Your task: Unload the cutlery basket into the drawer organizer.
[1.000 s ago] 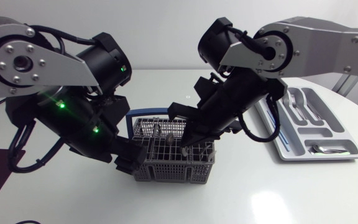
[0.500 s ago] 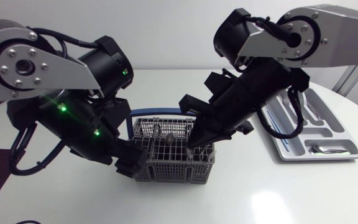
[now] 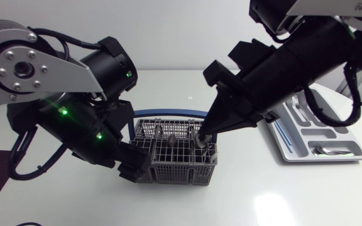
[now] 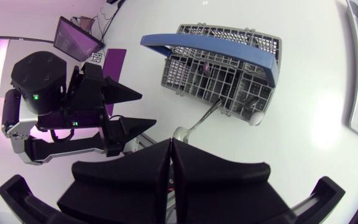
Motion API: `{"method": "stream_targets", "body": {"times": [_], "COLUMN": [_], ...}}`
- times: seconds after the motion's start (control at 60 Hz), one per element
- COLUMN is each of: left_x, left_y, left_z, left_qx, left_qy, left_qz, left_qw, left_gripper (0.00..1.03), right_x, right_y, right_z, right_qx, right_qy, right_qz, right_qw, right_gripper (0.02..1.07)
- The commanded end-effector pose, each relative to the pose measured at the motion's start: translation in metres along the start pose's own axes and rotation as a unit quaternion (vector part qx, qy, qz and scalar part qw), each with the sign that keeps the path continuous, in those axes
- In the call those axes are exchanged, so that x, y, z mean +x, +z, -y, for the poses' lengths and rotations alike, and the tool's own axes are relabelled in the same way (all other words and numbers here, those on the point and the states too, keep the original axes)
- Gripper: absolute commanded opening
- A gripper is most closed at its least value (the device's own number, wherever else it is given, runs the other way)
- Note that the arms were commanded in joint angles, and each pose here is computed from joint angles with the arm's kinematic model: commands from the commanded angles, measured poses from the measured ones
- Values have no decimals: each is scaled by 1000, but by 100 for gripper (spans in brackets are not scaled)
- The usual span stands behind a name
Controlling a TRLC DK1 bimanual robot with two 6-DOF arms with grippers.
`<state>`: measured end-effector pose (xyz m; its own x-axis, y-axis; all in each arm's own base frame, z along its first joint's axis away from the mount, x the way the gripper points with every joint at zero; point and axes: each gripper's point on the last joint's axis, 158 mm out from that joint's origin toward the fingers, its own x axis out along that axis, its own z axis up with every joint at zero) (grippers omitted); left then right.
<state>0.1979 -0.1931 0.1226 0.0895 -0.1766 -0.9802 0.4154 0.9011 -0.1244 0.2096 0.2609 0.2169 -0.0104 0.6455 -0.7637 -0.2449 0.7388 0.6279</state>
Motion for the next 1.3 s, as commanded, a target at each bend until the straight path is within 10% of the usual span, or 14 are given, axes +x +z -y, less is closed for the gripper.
{"method": "stream_targets", "body": {"times": [0.0, 0.933, 1.283], "left_x": [-8, -16, -14], "left_y": [0, 2, 2], "left_z": [7, 17, 22], "left_qx": [-6, -34, -32], "left_qy": [-11, -16, -17], "left_qz": [10, 15, 12], "left_qw": [1000, 999, 999], "left_gripper": [95, 95, 95], "right_x": [-17, -124, -137], "right_y": [-1, 16, 22], "right_z": [-8, 158, 271], "right_qx": [-14, 61, 91], "right_qy": [9, -103, -285], "right_qz": [13, 120, 155], "right_qw": [1000, 986, 941], "right_gripper": [8, 8, 8]}}
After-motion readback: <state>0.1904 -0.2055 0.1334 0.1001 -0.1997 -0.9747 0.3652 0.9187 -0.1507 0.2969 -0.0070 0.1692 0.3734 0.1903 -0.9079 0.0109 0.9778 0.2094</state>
